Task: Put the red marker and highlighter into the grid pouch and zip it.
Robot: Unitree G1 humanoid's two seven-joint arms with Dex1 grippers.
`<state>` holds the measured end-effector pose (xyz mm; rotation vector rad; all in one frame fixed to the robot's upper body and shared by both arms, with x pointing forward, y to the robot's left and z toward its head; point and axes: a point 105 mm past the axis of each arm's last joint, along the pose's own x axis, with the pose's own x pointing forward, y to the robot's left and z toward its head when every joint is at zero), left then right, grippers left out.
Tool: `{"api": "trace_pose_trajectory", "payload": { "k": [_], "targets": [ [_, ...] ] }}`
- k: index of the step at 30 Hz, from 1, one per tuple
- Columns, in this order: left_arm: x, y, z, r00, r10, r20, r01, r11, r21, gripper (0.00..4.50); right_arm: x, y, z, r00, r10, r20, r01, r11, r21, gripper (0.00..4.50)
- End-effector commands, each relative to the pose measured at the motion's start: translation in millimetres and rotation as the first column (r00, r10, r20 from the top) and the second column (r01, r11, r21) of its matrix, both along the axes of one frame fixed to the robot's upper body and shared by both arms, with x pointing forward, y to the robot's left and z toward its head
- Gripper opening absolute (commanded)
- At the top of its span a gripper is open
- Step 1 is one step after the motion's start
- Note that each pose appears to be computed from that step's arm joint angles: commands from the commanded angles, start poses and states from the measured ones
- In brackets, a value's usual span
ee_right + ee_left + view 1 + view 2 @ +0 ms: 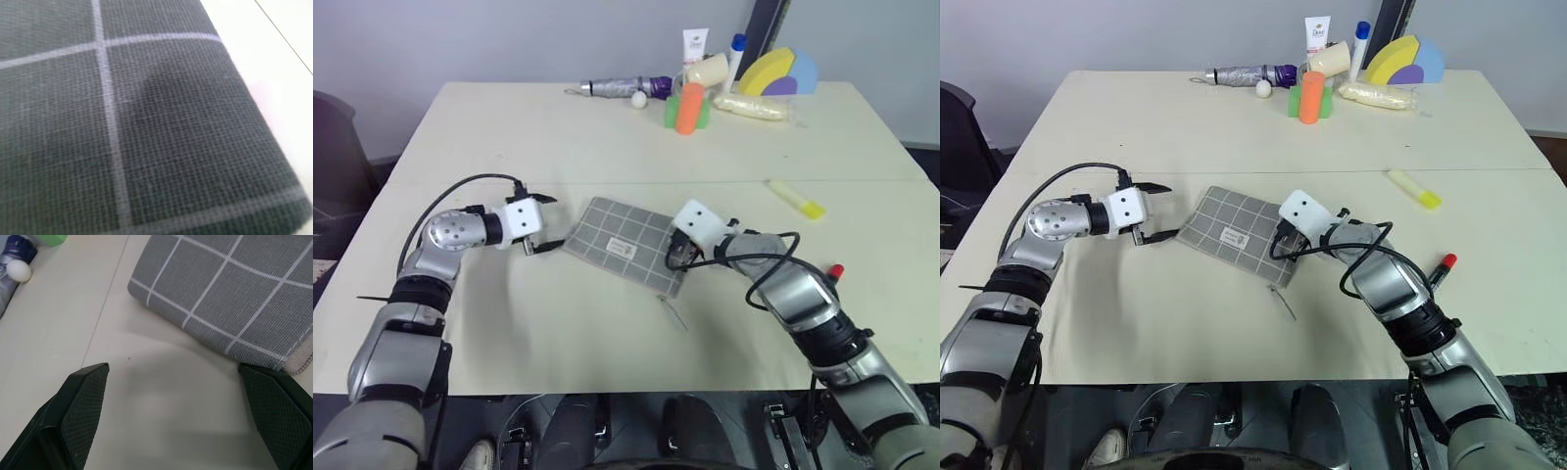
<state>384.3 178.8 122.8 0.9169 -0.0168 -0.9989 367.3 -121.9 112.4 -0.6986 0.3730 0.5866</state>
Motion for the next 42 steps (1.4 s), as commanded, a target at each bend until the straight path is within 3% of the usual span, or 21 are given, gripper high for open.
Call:
{"api": "trace_pose_trajectory", "payload": {
  "k": [1, 10, 19, 24, 42],
  "targets": [
    [-12.1, -12.7, -9.1, 0.996, -0.087, -0.036, 0.088, 0.996, 0.013, 4.50, 7.9, -1.6, 7.0, 0.999, 0.020, 0.036, -0.020, 1.000, -0.016, 0.08],
    [-32.0, -4.6, -12.0, 0.990, -0.123, -0.075, 0.126, 0.992, 0.028, 4.50, 11.6, -33.0, 8.7, 1.000, -0.008, 0.022, 0.008, 1.000, -0.020, 0.08],
    [-42.1, 2.4, -17.7, 0.989, -0.117, -0.093, 0.122, 0.992, 0.044, 4.50, -3.4, -65.1, 11.8, 1.000, 0.010, -0.014, -0.011, 0.995, -0.095, 0.08],
    [-43.0, -0.6, -19.0, 0.988, -0.124, -0.092, 0.129, 0.991, 0.047, 4.50, -16.9, -39.6, 6.9, 0.990, 0.133, -0.052, -0.138, 0.986, -0.098, 0.08],
    [-33.2, -39.2, -10.7, 0.957, -0.275, 0.088, 0.265, 0.958, 0.111, 4.50, 3.1, -7.3, 13.3, 0.975, 0.221, 0.014, -0.216, 0.964, -0.157, 0.08]
  ]
}}
